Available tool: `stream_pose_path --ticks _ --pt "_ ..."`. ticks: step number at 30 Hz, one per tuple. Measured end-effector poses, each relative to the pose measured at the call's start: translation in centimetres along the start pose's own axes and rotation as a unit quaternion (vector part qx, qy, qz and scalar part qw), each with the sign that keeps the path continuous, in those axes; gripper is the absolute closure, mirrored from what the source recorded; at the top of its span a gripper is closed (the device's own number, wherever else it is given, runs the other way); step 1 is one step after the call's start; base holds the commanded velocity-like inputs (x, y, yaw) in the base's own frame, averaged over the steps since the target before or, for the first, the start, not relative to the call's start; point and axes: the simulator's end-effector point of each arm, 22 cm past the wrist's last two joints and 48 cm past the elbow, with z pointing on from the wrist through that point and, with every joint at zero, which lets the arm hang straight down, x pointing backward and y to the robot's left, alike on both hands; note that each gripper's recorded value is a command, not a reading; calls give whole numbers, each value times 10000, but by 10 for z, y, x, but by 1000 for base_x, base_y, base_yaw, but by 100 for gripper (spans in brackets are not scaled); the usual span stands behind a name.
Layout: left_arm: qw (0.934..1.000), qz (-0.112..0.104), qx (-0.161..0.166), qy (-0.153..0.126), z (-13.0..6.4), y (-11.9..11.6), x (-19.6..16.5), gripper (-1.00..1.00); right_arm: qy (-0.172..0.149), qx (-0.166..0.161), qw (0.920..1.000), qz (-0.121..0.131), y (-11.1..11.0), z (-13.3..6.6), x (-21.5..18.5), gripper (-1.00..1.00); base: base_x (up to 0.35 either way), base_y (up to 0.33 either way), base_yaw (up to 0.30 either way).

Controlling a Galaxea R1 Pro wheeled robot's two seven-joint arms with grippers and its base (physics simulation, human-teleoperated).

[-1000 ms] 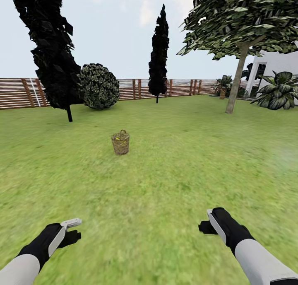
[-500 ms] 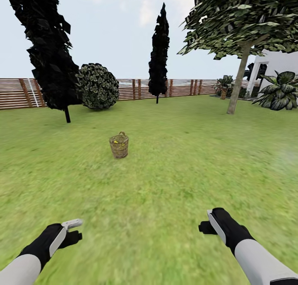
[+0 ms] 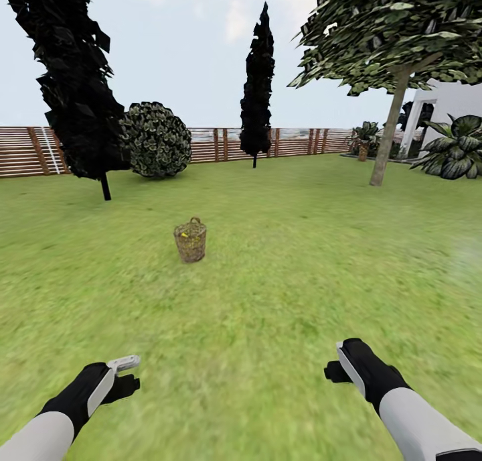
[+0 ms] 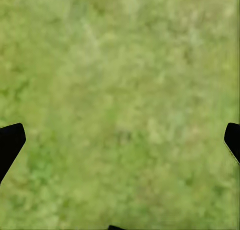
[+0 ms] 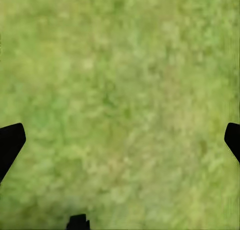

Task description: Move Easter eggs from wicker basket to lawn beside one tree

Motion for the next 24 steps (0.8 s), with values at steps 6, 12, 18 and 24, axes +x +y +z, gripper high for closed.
stream_pose_path --ticks 6,12,18,24 --pt "10000 2 6 2 0 -1 0 -100 1 -3 10000 9 0 0 0 -100 344 0 0" --pt "10000 2 2 -6 0 0 -1 -100 1 -1 10000 6 0 0 0 -100 344 0 0" --pt "10000 2 11 -5 0 -2 0 -100 0 1 10000 1 0 0 0 -100 344 0 0" --pt "10000 -4 8 -20 -1 -1 -2 -100 4 -12 10000 -10 2 0 0 -100 344 0 0"
